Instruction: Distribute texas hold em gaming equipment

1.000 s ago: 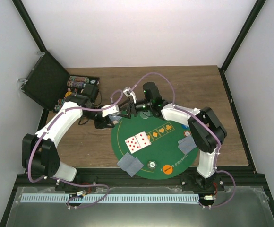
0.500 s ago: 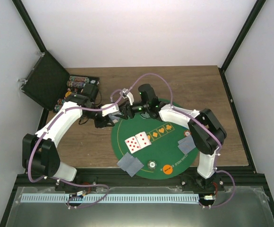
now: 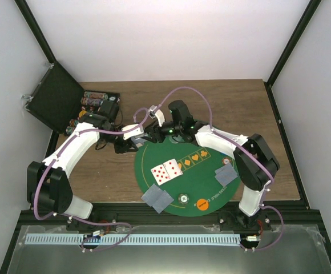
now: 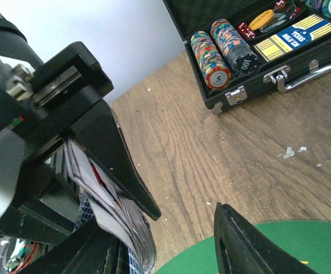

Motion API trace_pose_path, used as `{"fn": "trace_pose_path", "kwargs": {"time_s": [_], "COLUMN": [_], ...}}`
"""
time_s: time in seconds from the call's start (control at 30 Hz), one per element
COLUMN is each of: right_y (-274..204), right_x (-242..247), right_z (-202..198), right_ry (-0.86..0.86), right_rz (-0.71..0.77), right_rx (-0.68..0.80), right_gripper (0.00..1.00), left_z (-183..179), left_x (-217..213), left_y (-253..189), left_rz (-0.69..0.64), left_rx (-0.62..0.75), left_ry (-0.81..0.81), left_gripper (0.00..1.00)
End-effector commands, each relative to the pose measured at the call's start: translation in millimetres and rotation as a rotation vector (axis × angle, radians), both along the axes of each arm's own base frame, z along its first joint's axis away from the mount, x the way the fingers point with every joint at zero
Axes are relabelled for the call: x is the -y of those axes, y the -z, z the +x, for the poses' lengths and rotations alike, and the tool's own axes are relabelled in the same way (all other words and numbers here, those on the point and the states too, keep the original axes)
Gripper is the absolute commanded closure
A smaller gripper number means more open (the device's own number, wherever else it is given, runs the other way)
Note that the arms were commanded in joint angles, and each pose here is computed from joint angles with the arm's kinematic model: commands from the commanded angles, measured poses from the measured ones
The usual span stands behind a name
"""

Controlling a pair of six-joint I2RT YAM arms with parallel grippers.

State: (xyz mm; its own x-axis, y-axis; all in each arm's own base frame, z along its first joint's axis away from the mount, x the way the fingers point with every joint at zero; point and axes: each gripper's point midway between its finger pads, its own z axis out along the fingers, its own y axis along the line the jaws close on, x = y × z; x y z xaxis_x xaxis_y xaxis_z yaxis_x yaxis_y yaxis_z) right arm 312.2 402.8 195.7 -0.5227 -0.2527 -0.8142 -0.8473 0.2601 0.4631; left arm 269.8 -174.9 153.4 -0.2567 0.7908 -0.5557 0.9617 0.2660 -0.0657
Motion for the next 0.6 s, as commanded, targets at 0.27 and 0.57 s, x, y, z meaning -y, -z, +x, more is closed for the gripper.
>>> {"fn": "trace_pose_path", "kwargs": {"time_s": [0.27,0.57], "right_y": [-14,-18], "right_x": [18,21], "right_z": [15,12], "right_ry": [0.079,0.074], "right_rz": [-0.048,-0.067], "right_rx": [0.061,0.06], "right_gripper": [0.67,0.84], "left_z": [-10,-9], "left_x": [3,2], "left_y": [3,6], "left_rz": [-0.016,-0.012], "left_rx": [-0.029,-0.029], "left_ry": [0.035,0.032], "left_gripper": [0.66,0.66]}}
